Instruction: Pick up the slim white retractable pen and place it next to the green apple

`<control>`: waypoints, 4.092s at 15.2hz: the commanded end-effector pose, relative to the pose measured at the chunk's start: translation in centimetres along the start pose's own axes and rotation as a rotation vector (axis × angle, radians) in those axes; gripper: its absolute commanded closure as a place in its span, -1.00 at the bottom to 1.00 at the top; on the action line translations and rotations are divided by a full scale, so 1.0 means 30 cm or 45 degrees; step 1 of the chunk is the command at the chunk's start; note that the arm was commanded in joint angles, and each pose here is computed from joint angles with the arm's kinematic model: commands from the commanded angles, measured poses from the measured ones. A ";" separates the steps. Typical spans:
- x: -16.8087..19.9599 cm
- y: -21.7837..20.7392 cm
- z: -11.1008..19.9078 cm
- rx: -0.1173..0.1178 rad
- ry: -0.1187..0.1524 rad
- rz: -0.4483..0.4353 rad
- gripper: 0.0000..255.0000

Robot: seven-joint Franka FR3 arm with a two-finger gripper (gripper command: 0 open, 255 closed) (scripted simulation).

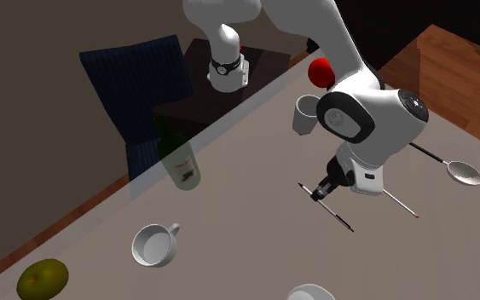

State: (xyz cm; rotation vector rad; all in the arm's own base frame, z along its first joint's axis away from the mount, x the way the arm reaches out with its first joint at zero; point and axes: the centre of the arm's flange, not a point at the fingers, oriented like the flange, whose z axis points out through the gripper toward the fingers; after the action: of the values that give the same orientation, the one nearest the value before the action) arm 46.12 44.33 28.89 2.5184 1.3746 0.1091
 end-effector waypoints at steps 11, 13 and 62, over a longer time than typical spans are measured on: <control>-0.015 0.055 -0.204 0.000 0.000 0.000 1.00; -0.017 0.064 -0.238 0.000 0.000 0.000 1.00; -1.225 1.522 0.174 0.000 0.000 0.000 1.00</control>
State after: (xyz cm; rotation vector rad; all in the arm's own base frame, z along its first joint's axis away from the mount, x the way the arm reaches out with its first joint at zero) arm 63.92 -9.46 38.69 2.5194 1.3735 0.1088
